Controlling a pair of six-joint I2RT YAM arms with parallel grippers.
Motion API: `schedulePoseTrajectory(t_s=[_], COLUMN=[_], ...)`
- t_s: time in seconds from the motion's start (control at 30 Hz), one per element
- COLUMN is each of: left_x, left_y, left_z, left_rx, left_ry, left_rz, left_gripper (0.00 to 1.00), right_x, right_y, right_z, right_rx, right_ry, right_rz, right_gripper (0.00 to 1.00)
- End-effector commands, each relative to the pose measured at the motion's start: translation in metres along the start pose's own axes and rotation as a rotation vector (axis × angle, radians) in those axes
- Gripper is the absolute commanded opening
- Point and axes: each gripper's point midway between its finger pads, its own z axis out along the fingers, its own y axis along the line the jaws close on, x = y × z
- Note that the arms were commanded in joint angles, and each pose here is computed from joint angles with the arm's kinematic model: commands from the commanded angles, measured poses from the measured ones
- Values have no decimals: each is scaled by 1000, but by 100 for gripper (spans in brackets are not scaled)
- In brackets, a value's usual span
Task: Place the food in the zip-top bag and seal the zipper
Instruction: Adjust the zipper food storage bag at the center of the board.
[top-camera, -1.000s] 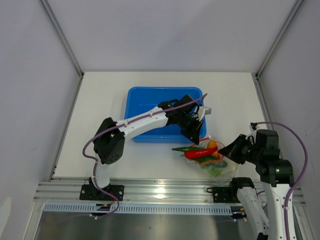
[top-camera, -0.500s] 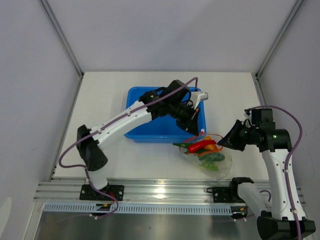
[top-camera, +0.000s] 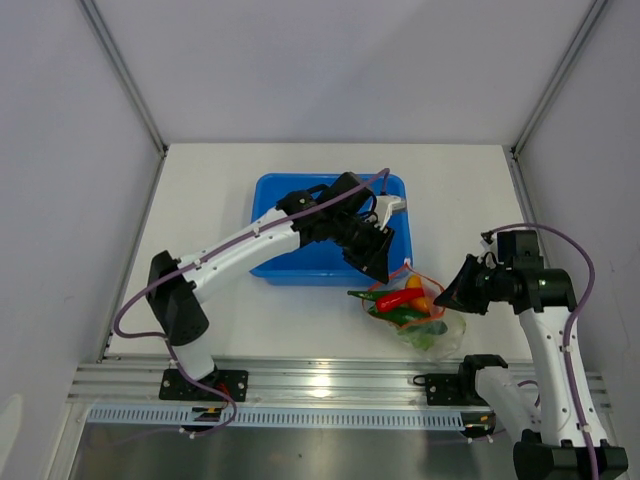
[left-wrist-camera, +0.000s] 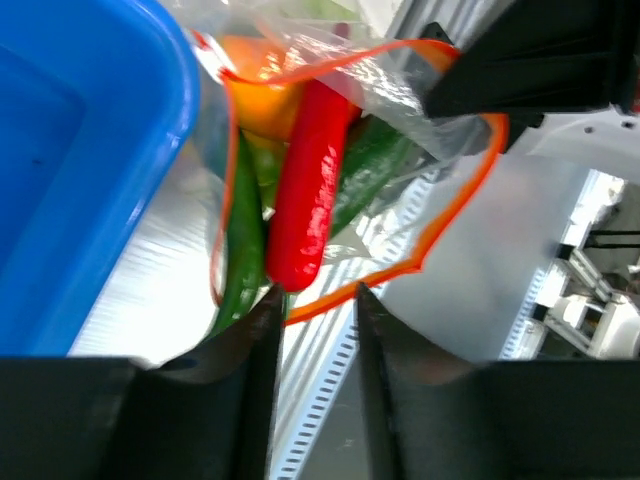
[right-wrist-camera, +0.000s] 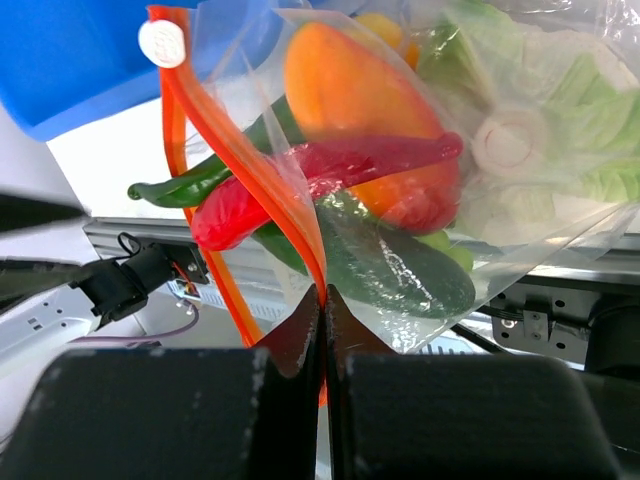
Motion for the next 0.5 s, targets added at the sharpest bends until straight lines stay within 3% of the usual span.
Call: schedulePoseTrajectory(t_s=[0.0,0.2,0.47], left_x=[-4,-4,-3], left_y=[17,33,37], left_z=[6,25,41], left_rx=[-55,-81,-59], left_ry=[-12,8,36], left_rz=[24,-3,-27], left_gripper=[43,53,45], right_x=[6,5,6], right_y=[4,14,15], right_z=[-6,-12,-14], right_rx=[-28,-79,-81], right_ry=[-12,-43,-54], right_rz=[-26,1,2], right_gripper=[0,0,0])
